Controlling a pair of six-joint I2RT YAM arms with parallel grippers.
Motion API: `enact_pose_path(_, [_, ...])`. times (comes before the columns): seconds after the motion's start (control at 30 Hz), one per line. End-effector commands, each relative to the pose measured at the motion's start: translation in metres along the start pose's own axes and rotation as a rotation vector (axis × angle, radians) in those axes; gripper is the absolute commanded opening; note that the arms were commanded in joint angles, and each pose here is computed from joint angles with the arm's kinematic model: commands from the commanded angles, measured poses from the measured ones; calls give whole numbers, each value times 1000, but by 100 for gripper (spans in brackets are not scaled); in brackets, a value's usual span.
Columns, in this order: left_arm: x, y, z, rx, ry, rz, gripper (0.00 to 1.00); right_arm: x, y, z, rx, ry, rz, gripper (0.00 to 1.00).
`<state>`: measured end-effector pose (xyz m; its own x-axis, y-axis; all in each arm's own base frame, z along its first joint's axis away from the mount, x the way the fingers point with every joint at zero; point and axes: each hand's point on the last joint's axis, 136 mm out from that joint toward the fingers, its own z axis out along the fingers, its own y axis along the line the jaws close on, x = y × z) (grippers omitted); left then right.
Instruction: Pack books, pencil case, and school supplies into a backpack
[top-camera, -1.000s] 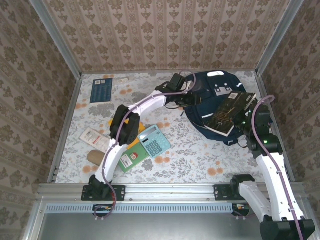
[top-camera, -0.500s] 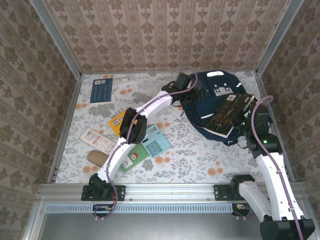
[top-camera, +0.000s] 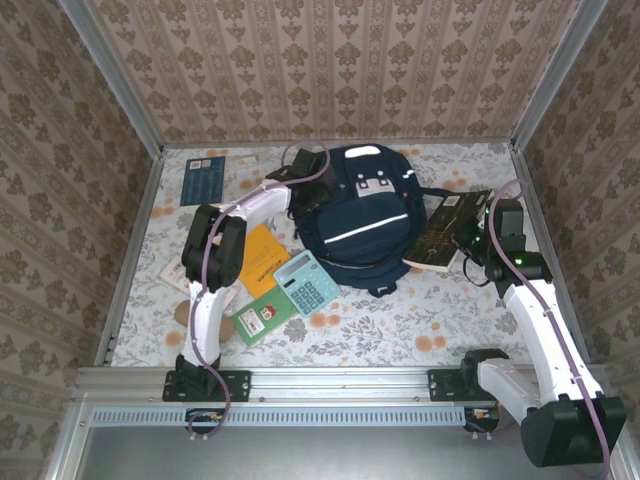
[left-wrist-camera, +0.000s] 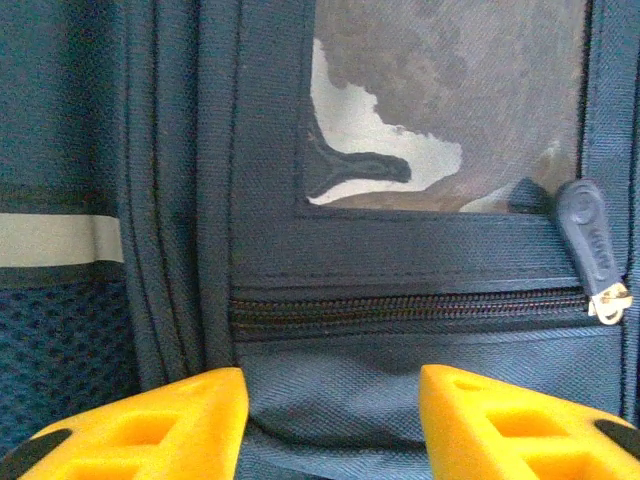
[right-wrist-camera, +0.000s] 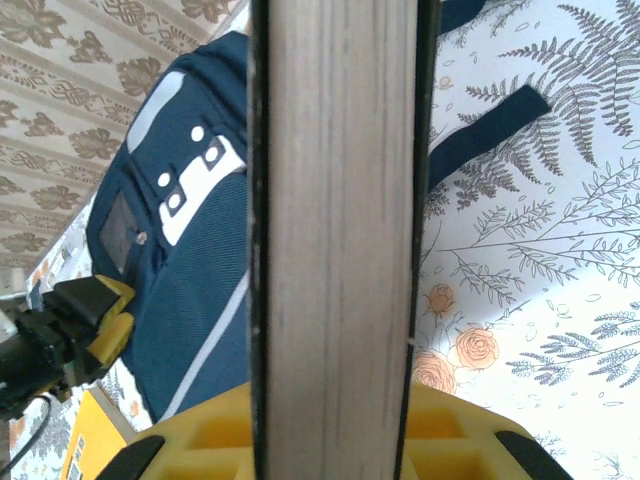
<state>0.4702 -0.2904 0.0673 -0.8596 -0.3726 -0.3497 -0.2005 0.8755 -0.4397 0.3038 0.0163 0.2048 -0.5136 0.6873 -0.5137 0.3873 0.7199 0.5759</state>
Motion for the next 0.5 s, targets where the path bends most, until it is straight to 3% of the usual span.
enact_pose_path(0.0, [29,0,-3,-12,77,100,54,-17,20,-5,-88,-67,-28,0])
enact_pose_path(0.13, [33,-41,-34,94,68,275,54,-16,19,-8,-84,-67,-32,0])
enact_pose_path(0.27, [58,-81,-67,235,107,508,53,-11,15,-13,-82,-65,-27,0])
enact_pose_path(0.47, [114,-95,-92,263,182,848,52,-8,8,-27,-64,-86,-15,0])
